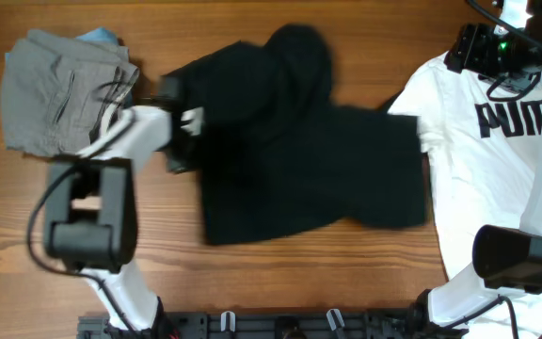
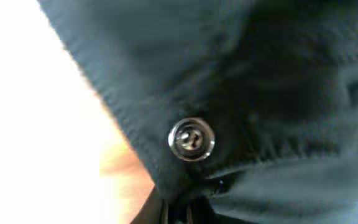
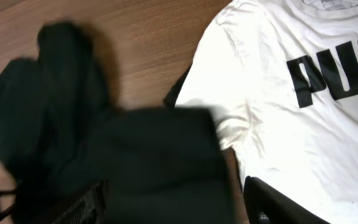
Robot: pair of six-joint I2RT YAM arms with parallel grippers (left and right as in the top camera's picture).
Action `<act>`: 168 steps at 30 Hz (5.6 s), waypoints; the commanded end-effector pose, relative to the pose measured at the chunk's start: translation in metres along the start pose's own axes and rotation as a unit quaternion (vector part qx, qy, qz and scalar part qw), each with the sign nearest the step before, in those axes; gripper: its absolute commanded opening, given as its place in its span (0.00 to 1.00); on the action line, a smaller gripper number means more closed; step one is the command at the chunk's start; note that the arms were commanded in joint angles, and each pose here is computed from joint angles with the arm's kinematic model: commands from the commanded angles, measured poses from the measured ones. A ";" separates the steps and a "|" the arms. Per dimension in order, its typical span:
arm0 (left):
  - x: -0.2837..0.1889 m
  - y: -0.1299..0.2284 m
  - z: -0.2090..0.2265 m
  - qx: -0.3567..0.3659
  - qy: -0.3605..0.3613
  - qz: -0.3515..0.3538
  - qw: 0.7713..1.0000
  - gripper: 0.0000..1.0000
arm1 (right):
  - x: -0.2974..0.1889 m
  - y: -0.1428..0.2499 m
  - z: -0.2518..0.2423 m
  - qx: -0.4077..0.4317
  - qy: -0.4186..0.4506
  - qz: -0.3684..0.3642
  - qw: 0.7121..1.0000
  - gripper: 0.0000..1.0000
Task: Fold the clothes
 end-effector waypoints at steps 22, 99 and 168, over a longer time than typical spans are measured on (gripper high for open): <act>-0.100 0.015 0.055 -0.054 0.014 -0.105 0.993 0.04 | 0.185 0.036 0.157 -0.191 -0.261 -0.002 0.946 0.62; 0.009 0.040 0.046 0.019 -0.015 -0.055 0.998 0.17 | 0.137 0.037 0.087 -0.104 -0.087 -0.009 0.991 0.72; 0.009 0.037 0.045 0.020 -0.012 -0.063 0.998 0.23 | 0.253 -0.033 0.039 0.013 -0.292 -0.110 0.950 0.04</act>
Point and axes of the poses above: each gripper's point midway between its finger pads, its own x axis out along the fingers, its own z axis along the line the jaws close on, y = z × x, the point moved 10 cm from there along -x, back along the fingers, and after that the axes turned 7 degrees about -x, right-handed, at the moved point
